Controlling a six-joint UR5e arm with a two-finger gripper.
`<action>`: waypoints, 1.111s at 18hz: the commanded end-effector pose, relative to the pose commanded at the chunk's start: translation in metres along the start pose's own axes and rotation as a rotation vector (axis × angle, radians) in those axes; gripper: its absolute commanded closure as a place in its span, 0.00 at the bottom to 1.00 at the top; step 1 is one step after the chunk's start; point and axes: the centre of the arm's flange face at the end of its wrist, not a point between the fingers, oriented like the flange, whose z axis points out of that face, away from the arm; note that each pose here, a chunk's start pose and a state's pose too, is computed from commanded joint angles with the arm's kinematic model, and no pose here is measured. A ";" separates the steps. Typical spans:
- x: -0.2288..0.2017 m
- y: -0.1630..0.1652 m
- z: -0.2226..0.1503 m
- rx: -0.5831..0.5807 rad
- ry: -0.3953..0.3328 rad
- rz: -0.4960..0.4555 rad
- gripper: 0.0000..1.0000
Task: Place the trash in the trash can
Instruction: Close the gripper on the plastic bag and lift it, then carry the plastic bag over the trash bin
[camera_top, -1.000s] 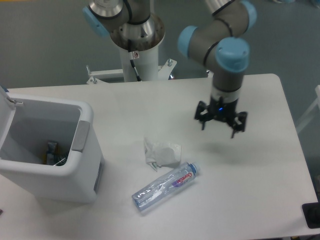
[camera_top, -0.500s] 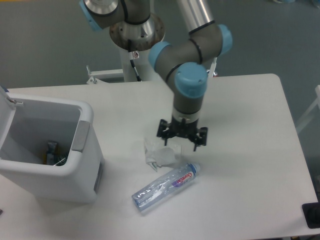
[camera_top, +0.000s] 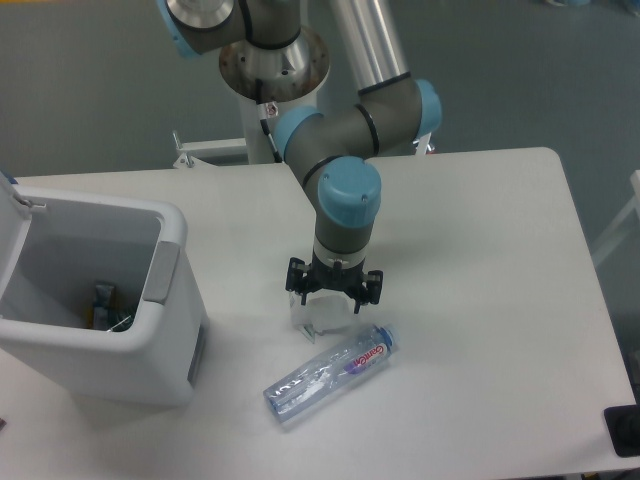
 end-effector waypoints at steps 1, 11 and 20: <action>-0.001 -0.002 -0.002 0.005 -0.001 0.000 1.00; 0.000 -0.005 -0.055 0.136 0.032 -0.017 1.00; -0.011 -0.048 -0.234 0.558 0.134 -0.152 1.00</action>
